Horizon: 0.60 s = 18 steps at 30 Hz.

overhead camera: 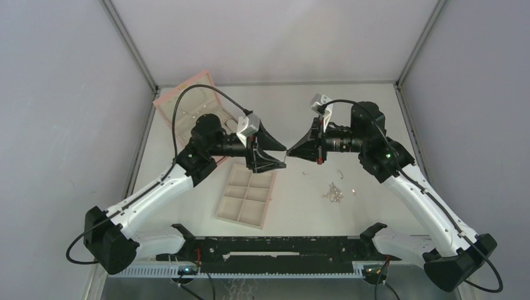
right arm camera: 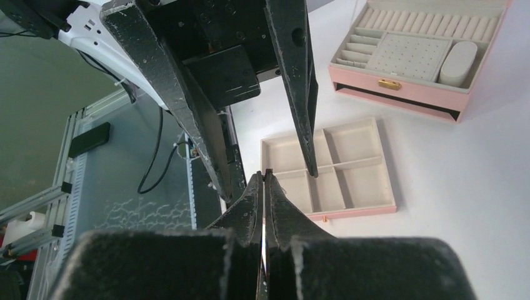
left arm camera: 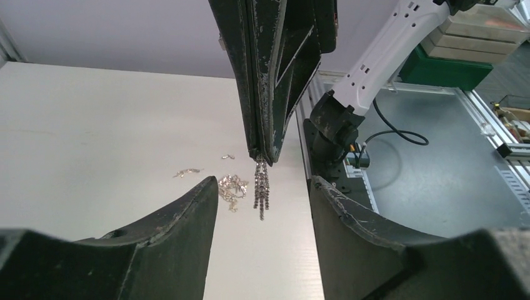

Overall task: Organize the mixed jewelry
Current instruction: Pick up the jewelry from the center of the board.

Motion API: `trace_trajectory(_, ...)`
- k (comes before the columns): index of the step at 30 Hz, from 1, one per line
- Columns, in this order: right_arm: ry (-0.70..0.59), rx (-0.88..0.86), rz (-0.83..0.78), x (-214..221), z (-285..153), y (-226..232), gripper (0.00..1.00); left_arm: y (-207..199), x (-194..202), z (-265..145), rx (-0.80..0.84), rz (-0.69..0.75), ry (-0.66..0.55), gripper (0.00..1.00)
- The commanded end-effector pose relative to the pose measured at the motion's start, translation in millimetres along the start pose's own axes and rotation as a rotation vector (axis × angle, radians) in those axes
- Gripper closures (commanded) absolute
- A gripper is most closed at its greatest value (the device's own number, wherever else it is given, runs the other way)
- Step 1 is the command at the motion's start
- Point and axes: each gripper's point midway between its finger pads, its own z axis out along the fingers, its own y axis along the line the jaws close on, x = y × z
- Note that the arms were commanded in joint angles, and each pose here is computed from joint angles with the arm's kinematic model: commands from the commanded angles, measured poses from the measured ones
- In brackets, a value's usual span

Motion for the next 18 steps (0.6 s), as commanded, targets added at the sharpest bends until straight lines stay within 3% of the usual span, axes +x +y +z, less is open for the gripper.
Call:
trace_trajectory(1,-0.017,0.001,-0.053,-11.0,0.3,2.6,1.00,-2.5,-17.8,4.8,0.017,0.066,-0.036,0.40)
trace_trajectory(18,-0.004,0.002,-0.050,-7.2,2.5,0.7,1.00,0.8,-26.8,7.6,0.004,0.035,-0.049,0.69)
